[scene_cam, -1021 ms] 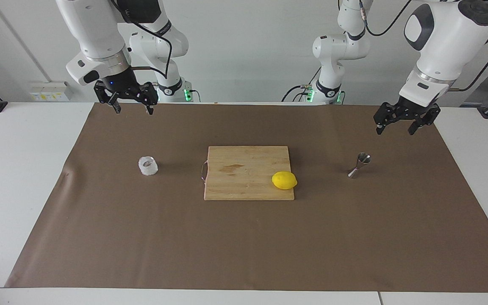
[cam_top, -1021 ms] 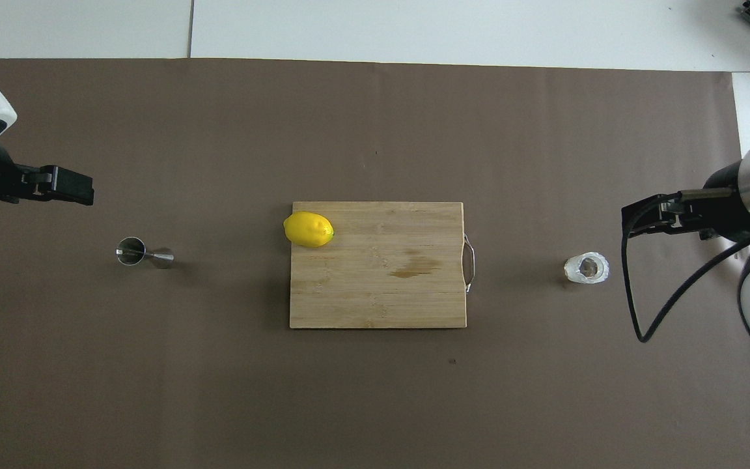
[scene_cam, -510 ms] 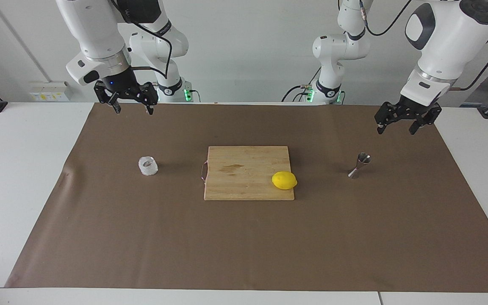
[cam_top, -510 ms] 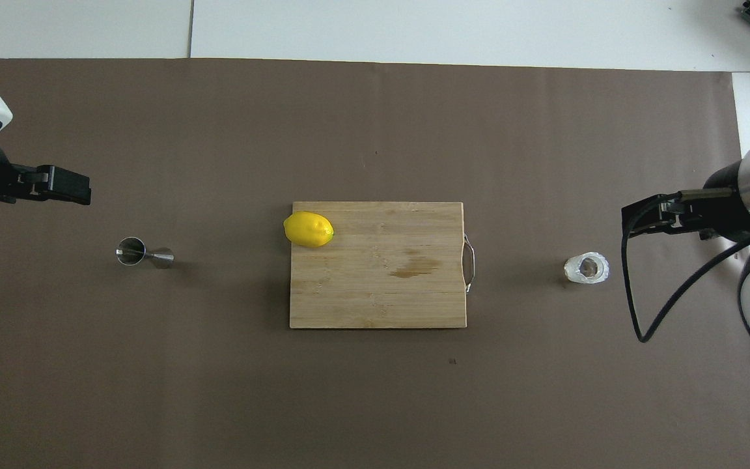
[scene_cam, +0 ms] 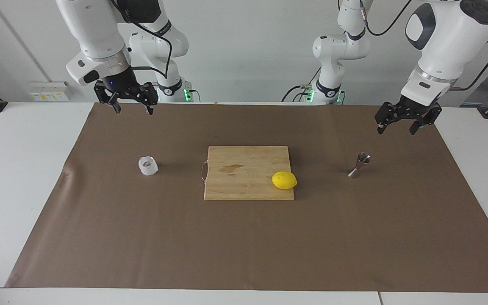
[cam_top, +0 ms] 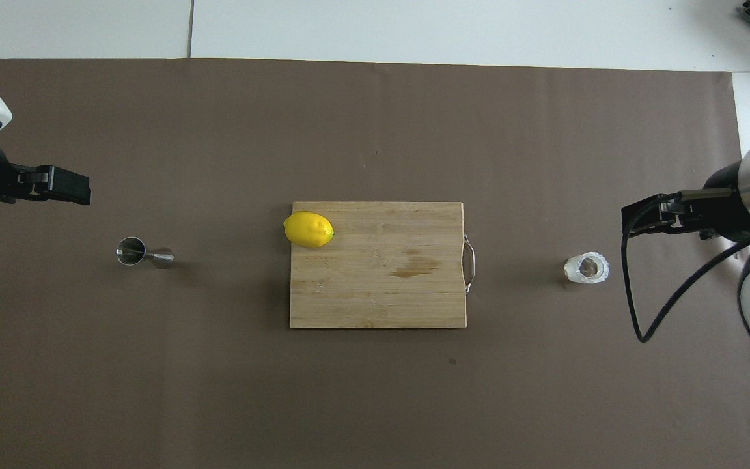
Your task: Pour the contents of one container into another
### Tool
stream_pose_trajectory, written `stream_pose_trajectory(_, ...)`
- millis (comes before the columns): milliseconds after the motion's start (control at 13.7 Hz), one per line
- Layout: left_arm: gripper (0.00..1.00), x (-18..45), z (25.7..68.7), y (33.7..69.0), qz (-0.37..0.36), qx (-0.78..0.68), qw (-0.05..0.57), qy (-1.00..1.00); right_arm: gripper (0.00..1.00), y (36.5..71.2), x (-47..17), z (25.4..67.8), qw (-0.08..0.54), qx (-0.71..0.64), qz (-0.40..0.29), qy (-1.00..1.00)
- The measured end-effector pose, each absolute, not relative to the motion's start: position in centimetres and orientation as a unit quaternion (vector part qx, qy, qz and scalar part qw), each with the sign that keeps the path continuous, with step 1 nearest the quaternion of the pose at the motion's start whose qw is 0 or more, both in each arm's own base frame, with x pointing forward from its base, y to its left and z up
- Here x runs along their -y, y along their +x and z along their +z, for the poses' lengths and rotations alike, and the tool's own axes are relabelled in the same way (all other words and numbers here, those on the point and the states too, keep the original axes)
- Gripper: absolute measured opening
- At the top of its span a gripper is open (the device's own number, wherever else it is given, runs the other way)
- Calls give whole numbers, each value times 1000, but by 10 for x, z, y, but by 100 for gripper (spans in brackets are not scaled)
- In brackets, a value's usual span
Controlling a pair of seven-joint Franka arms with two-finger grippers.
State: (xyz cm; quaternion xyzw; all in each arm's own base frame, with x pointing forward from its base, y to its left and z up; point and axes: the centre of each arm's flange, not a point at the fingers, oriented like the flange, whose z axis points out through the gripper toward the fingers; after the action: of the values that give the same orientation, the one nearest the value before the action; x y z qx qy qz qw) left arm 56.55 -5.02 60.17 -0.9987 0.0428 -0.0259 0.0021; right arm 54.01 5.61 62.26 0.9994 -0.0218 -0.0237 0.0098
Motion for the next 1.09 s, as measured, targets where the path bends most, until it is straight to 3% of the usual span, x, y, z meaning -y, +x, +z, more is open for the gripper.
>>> stream_pose_trajectory(1093,100,54,609,561,-31,-46,2,-998,100,540,-56,623,10,22,-24,999)
